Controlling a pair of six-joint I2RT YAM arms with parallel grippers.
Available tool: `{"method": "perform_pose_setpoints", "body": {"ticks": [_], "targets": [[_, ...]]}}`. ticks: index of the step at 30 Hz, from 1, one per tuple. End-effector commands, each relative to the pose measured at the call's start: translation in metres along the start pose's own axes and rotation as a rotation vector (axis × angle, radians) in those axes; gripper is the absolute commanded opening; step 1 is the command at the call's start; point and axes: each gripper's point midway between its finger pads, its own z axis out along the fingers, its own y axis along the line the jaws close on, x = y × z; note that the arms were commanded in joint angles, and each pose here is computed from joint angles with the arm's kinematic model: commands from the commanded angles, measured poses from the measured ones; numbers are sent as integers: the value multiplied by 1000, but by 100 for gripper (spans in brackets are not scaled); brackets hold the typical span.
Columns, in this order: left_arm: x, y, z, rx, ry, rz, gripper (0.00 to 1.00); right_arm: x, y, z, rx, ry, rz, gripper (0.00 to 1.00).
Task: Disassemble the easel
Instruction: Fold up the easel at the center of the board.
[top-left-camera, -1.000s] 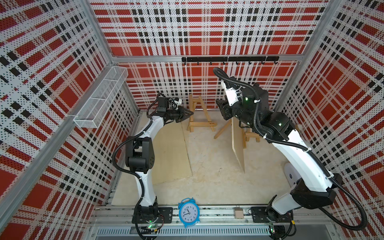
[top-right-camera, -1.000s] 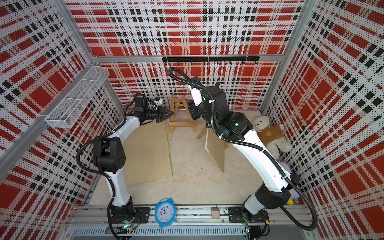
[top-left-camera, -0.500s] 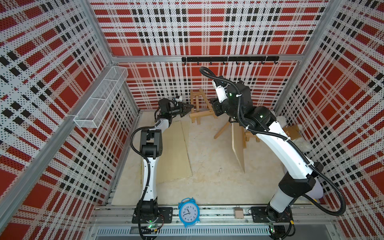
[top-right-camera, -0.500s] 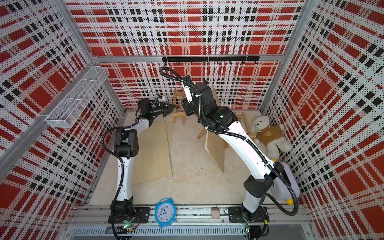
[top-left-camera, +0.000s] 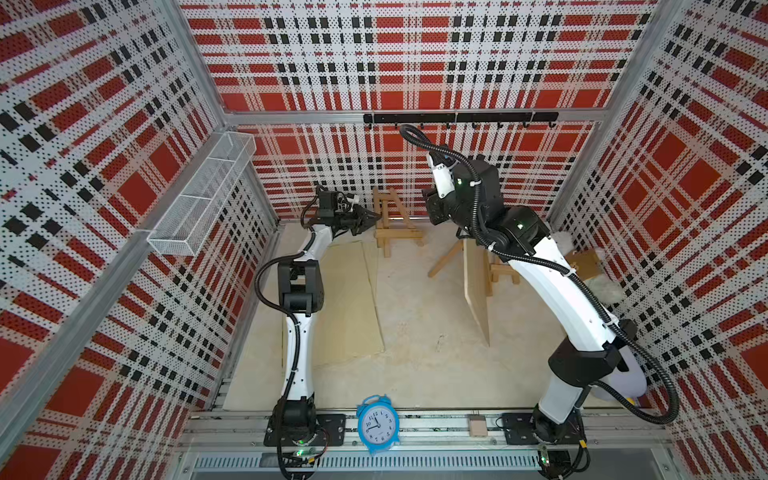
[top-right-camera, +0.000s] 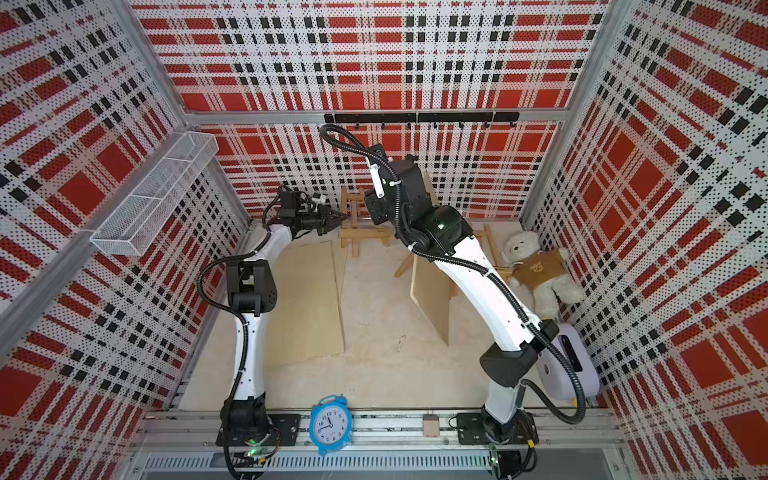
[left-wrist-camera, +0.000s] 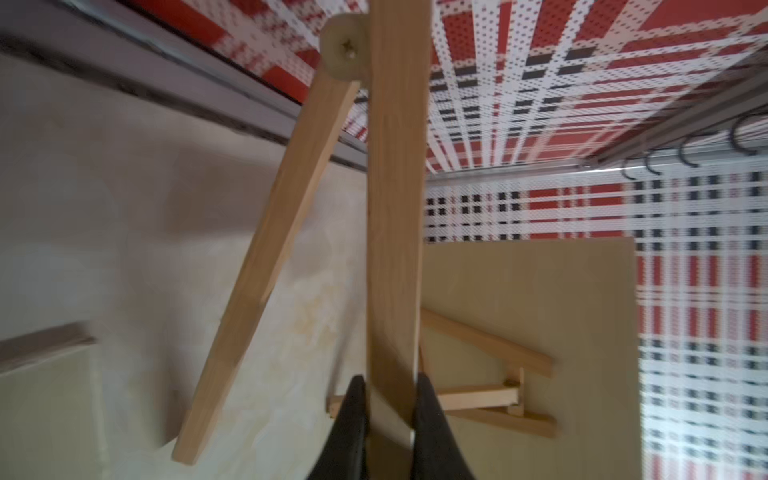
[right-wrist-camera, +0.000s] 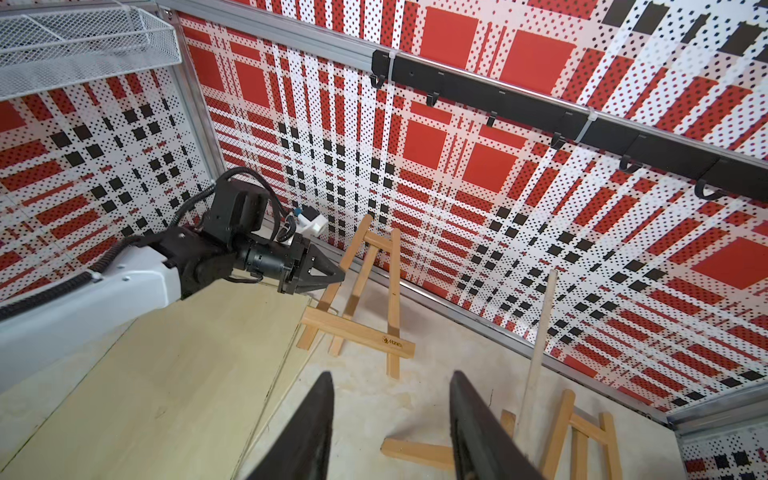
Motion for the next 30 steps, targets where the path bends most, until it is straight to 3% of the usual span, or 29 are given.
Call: {"method": "perform_pose_setpoints", "body": {"ticks": [1, 17, 30], "targets": [[35, 7, -30, -212, 113, 126, 0, -7, -4, 0, 10, -23, 18, 47], [91, 10, 18, -131, 279, 125, 0, 0, -2, -3, -26, -20, 28, 47], [95, 38, 40, -150, 281, 82, 0, 5, -4, -9, -25, -14, 37, 47]]}}
